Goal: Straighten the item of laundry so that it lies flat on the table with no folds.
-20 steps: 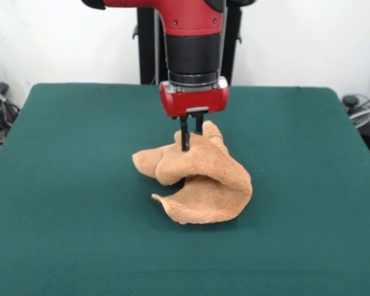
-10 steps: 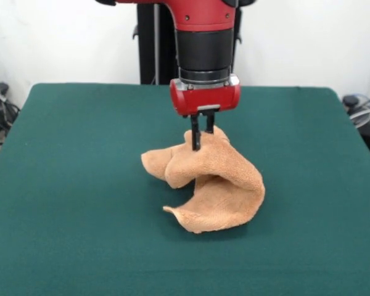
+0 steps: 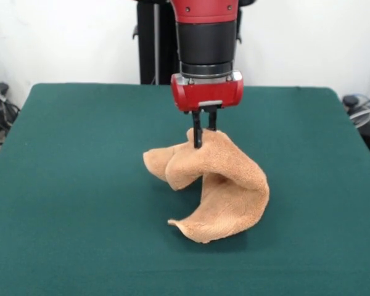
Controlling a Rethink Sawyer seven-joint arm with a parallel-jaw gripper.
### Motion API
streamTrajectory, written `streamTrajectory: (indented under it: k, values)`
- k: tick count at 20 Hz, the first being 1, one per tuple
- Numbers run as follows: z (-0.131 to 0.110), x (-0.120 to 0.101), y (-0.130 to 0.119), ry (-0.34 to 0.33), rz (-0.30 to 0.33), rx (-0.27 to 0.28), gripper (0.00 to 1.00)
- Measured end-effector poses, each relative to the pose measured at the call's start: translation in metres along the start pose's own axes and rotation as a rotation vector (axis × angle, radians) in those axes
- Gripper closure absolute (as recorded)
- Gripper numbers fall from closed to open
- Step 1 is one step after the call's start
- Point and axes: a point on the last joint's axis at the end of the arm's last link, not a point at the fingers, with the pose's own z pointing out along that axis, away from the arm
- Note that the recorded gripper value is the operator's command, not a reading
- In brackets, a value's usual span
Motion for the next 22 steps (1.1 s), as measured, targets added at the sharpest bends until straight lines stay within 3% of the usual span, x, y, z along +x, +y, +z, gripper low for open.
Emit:
streamTrajectory:
  k: [9, 16, 22]
  values:
    - [-0.007, 0.005, -0.010, 0.002, 0.051, -0.003, 1.00]
    - [-0.012, 0.008, -0.035, 0.000, 0.107, 0.012, 1.00]
    - [-0.019, 0.001, -0.038, -0.012, 0.132, 0.018, 1.00]
